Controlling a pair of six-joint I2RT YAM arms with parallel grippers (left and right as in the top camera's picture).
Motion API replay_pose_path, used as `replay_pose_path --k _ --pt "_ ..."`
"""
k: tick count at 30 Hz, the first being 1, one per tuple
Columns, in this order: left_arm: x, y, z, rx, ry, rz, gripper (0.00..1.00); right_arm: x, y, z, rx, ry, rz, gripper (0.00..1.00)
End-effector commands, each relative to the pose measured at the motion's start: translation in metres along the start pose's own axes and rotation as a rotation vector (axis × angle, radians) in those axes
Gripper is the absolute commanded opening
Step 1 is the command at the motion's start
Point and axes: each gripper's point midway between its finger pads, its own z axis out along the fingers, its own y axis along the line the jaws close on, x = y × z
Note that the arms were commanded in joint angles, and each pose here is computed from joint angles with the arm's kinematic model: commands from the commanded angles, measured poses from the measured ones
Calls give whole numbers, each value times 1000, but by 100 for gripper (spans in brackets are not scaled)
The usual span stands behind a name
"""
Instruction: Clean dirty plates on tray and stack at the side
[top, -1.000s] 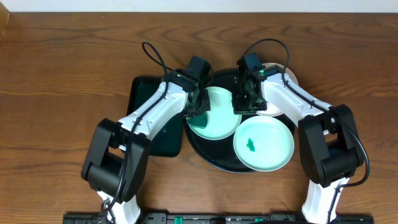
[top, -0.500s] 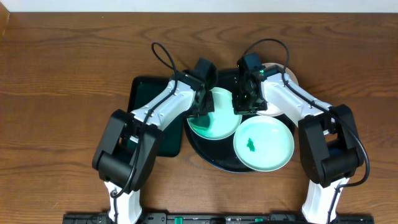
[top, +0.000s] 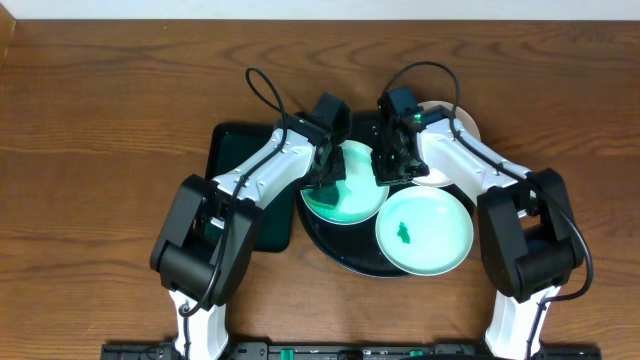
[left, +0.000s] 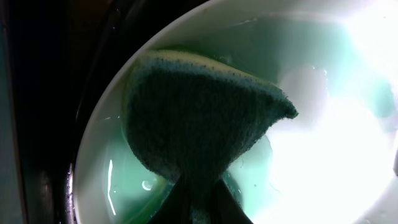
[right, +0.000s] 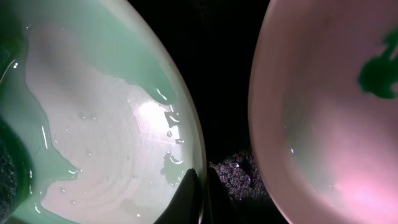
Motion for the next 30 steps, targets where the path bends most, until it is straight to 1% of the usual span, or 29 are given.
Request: replay_pose_path --k 1,4,11,13,18,22,26,30 --pt "28 1 30 -13 109 4 7 5 26 3 -67 9 -66 1" --pt "32 -11 30 50 137 5 7 5 26 3 -67 9 -66 1" --pt "40 -66 17 350 226 25 7 5 26 3 -68 8 -67 1" --pt "40 -73 14 392 235 31 7 5 27 3 -68 8 -69 1" --pt "31 -75 9 384 199 38 7 5 28 3 -69 8 -71 1" --pt "16 -63 -3 312 110 34 7 5 27 3 -69 9 -70 1" --pt "-3 -44 -32 207 -14 32 7 5 27 3 -68 9 -68 1" --pt "-19 -37 -69 191 -127 28 7 5 27 3 -69 9 -68 3"
